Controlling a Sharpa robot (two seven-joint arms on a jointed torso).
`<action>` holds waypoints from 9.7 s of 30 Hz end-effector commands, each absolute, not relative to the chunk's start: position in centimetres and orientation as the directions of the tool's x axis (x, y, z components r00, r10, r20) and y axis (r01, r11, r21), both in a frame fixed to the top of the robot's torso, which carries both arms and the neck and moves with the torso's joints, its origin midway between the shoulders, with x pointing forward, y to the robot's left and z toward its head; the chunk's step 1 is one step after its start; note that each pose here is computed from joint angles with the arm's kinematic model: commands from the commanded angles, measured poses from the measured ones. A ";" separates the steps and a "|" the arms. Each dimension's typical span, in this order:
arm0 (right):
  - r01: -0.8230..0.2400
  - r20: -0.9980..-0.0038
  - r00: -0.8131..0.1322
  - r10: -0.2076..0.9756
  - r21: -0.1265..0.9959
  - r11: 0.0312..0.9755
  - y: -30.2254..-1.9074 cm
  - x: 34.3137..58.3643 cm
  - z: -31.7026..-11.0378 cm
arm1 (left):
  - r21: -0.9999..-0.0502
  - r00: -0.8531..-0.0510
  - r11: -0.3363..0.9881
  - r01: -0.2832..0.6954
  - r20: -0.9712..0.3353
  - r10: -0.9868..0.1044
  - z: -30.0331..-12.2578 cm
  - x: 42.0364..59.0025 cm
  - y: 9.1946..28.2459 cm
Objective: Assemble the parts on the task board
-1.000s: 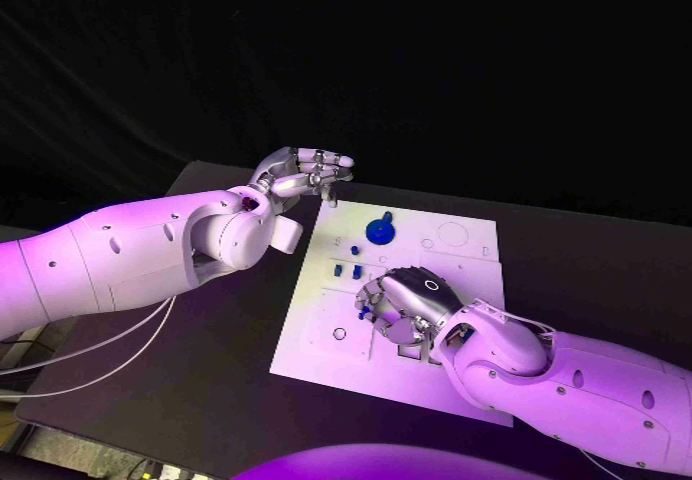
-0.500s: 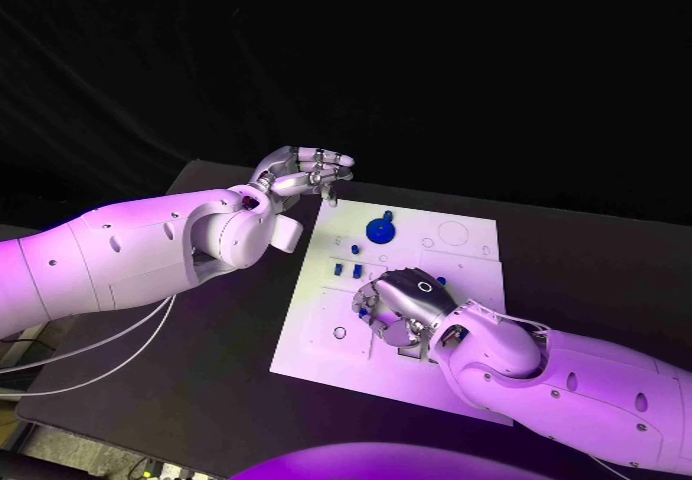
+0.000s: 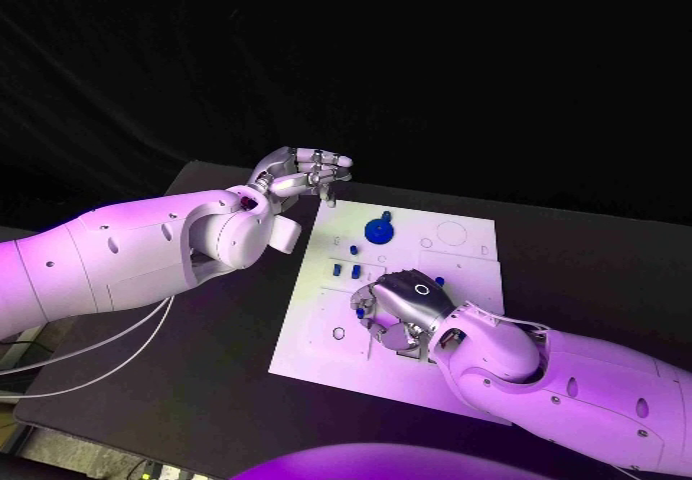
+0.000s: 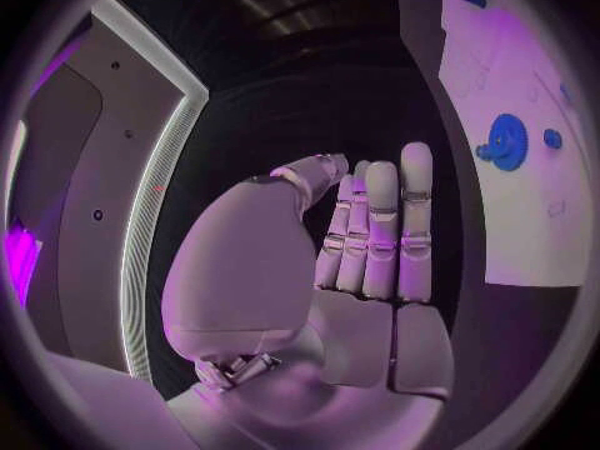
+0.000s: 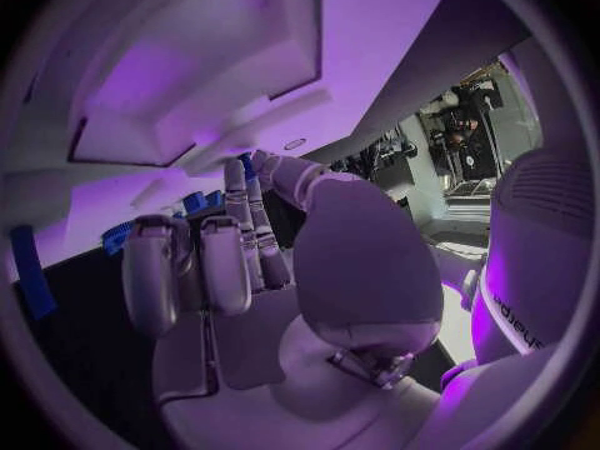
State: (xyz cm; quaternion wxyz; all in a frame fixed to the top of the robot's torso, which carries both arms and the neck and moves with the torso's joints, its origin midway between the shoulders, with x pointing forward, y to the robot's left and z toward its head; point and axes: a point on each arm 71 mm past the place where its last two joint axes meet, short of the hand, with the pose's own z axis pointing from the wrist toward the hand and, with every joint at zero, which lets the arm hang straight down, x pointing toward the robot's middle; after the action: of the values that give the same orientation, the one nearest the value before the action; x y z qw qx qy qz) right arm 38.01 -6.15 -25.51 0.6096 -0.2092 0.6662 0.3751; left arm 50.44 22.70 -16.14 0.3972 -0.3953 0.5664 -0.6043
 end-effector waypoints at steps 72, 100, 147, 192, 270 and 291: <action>-0.580 -0.976 -0.205 0.075 0.183 0.794 -16.7 42.6 -20.7 | -0.999 -0.390 -0.050 0.016 0.040 -0.920 -16.2 50.4 23.3; -0.611 -0.969 -0.081 0.232 0.232 0.757 -15.7 40.9 -17.7 | -0.999 -0.387 -0.045 0.010 0.038 -0.922 -16.4 50.6 23.4; -0.687 -0.891 -0.372 0.262 0.453 0.568 -4.8 37.1 -24.3 | -0.999 -0.415 -0.050 0.000 0.045 -0.909 -16.7 51.2 21.8; -0.701 -0.915 -0.312 0.254 0.402 0.589 -4.3 36.6 -24.8 | -0.999 -0.413 -0.047 -0.002 0.044 -0.910 -16.7 51.1 22.0; -0.181 -0.856 -0.449 0.256 0.368 0.912 -20.4 35.1 -26.6 | -0.999 -0.409 -0.038 -0.034 0.048 -0.911 -17.5 50.2 23.4; -0.171 -0.856 -0.379 0.351 0.437 0.883 -19.7 34.6 -26.3 | -0.999 -0.410 -0.036 -0.038 0.049 -0.911 -17.5 50.1 23.5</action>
State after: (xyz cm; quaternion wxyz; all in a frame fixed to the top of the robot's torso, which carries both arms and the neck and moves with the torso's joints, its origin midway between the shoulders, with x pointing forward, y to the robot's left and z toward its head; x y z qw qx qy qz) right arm 34.64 -19.62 -26.36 0.5464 0.0414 0.8030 0.2343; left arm 50.19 23.75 -17.58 0.3737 -0.4042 0.5902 -0.5905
